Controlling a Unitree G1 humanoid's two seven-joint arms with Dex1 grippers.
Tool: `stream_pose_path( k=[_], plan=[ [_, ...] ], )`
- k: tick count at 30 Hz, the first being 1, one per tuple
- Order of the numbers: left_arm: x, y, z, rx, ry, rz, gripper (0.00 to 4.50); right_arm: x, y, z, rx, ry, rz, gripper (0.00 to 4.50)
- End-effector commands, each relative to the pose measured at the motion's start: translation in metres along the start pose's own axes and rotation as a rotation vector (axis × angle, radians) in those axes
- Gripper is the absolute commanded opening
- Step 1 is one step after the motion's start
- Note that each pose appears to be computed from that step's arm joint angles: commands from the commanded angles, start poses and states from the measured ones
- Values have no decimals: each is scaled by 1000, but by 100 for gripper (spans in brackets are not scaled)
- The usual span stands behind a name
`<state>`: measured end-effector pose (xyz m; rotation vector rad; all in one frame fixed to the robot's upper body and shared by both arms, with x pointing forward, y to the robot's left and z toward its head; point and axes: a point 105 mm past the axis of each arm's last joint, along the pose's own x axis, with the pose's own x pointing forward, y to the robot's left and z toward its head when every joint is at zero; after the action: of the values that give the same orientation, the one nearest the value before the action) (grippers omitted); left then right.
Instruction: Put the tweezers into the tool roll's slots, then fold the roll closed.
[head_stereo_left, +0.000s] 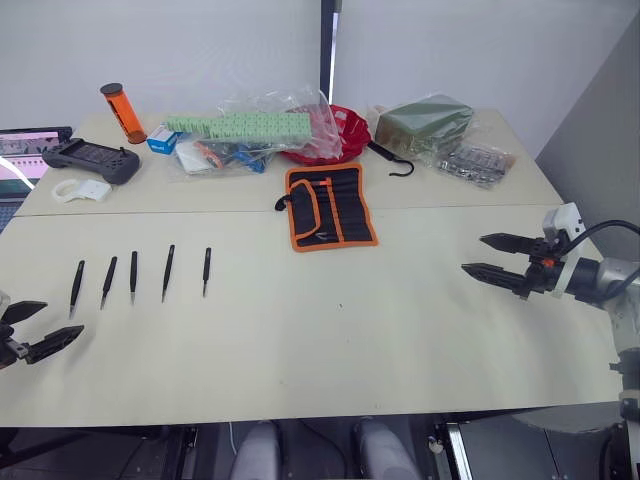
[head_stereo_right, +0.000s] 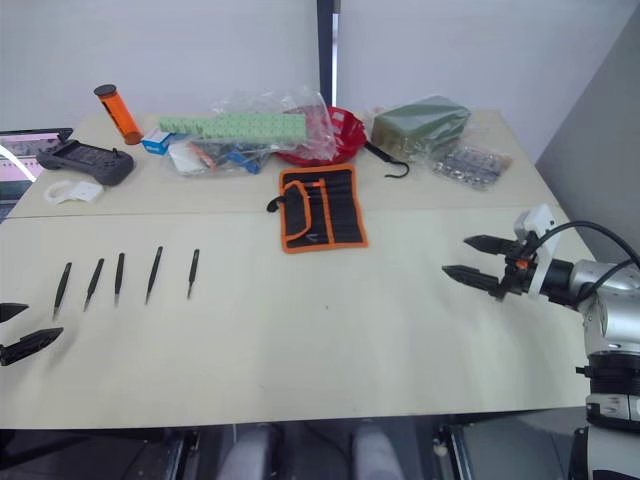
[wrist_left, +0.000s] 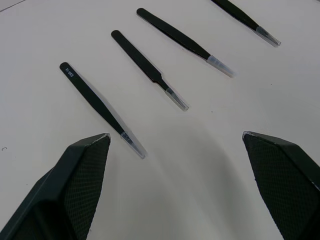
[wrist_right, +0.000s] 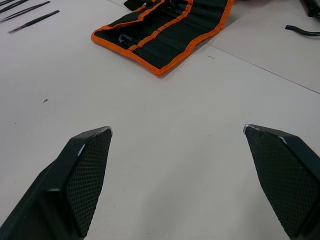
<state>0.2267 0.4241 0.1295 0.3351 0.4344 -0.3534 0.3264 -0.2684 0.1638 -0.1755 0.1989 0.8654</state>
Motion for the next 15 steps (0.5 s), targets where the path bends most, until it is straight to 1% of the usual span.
stream_pose_path(
  k=[1,4,5,6,7,8,9,11,13,15],
  plan=[
    [-10,7,18,19,-43,23,450,-1,0,13,-31,-31,10,448],
    [-2,1,47,-48,-182,20,450,6,4,14,-35,-7,20,448],
    [2,-8,57,-52,-224,-5,450,12,8,15,-27,3,28,448],
    [7,-20,71,-74,-281,-39,450,23,14,23,-30,-28,40,448],
    [10,-32,81,-81,-317,-69,450,33,20,30,-19,-54,48,448],
    [13,-44,90,-79,-351,-97,450,44,24,35,-31,-57,28,448],
    [15,-56,99,-76,-387,-127,450,56,25,40,-82,-62,-22,448],
    [19,-76,116,-62,-461,-146,450,79,27,52,-160,-85,-111,448],
    [23,-94,125,-49,-483,-170,450,98,37,61,-106,-98,-76,448],
    [31,-118,133,-32,-502,-205,450,126,48,70,-45,-97,-28,448]
  ],
)
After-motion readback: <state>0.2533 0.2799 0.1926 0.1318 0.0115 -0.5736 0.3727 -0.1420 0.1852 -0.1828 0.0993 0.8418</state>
